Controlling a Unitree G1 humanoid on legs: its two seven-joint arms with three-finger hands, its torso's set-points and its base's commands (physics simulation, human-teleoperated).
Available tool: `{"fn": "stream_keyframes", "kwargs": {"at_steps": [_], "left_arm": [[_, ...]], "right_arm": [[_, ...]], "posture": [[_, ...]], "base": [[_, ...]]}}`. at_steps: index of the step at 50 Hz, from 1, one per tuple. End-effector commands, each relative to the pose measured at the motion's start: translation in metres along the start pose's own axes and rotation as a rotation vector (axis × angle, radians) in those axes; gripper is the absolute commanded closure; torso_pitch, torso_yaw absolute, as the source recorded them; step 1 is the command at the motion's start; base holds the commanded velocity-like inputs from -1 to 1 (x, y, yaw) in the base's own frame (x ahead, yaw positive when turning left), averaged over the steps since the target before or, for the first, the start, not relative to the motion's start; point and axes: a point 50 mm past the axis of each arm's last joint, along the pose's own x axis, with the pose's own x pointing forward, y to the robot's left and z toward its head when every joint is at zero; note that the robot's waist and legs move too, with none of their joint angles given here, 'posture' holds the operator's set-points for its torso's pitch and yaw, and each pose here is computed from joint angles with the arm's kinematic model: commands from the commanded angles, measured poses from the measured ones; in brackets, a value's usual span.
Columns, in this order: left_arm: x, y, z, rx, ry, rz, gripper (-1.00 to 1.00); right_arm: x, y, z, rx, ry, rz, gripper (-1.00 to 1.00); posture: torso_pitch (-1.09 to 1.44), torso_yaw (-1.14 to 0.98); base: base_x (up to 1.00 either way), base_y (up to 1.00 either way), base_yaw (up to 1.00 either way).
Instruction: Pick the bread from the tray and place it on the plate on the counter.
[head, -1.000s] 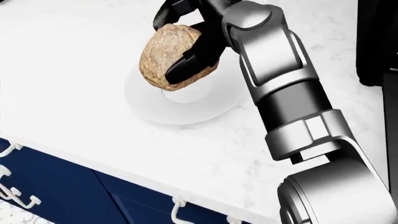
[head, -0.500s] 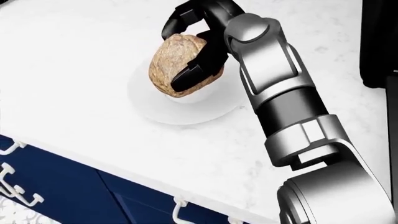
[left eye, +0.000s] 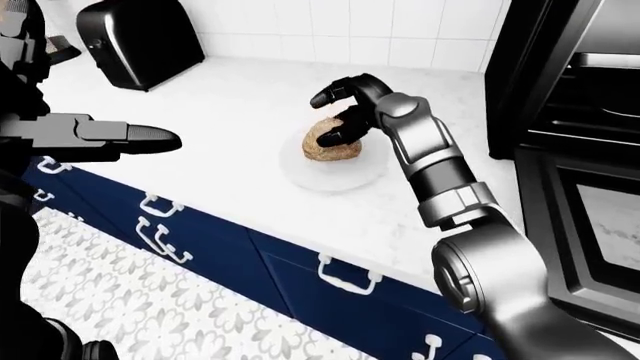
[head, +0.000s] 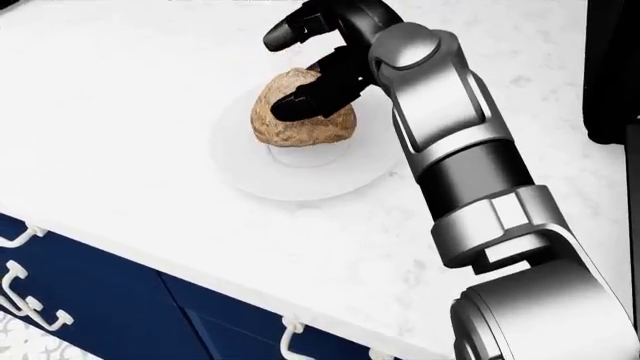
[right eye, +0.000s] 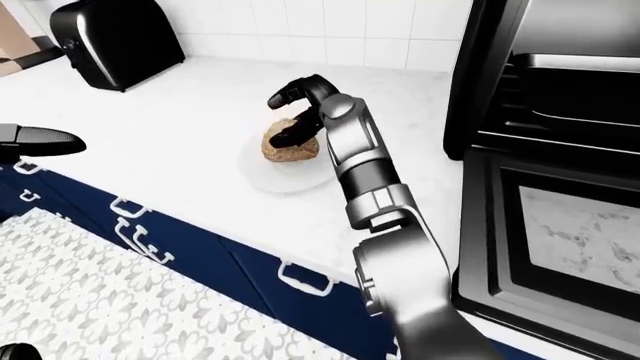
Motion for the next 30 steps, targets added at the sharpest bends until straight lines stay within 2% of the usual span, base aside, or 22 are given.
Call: {"fn": "stream_keyframes", "kwargs": {"at_steps": [1, 4, 7, 8, 9, 10, 22, 30], "left_arm": [[-0.001, 0.004, 0.010, 0.011, -0.058, 0.027, -1.00], [0.000, 0.004, 0.010, 0.009, -0.059, 0.028, -1.00], [-0.001, 0.004, 0.008, 0.011, -0.057, 0.029, -1.00], [-0.001, 0.004, 0.008, 0.010, -0.057, 0.030, -1.00], [-0.001, 0.004, 0.008, 0.010, -0.057, 0.030, -1.00], [-0.001, 0.005, 0.008, 0.011, -0.057, 0.031, -1.00], [-0.002, 0.006, 0.007, 0.011, -0.054, 0.035, -1.00], [0.001, 0.005, 0.009, 0.012, -0.057, 0.034, -1.00]], "right_arm": [[-0.007, -0.007, 0.026, -0.033, -0.093, -0.030, -0.17], [-0.007, -0.007, 0.024, -0.029, -0.090, -0.028, -0.17], [-0.007, -0.007, 0.023, -0.024, -0.088, -0.027, -0.32], [-0.007, -0.006, 0.023, -0.027, -0.087, -0.027, -0.60], [-0.007, -0.006, 0.023, -0.024, -0.088, -0.026, -0.61], [-0.007, -0.006, 0.023, -0.024, -0.087, -0.025, -1.00], [-0.010, -0.012, 0.030, 0.004, -0.105, -0.041, -1.00], [-0.035, -0.022, 0.061, 0.017, -0.180, -0.066, -1.00]], "posture": [[0.00, 0.48], [0.00, 0.48], [0.00, 0.48], [0.00, 0.48], [0.00, 0.48], [0.00, 0.48], [0.00, 0.48], [0.00, 0.48]], "base": [[0.00, 0.00, 0.00], [0.00, 0.00, 0.00], [0.00, 0.00, 0.00], [0.00, 0.00, 0.00], [0.00, 0.00, 0.00], [0.00, 0.00, 0.00], [0.00, 0.00, 0.00], [0.00, 0.00, 0.00]]}}
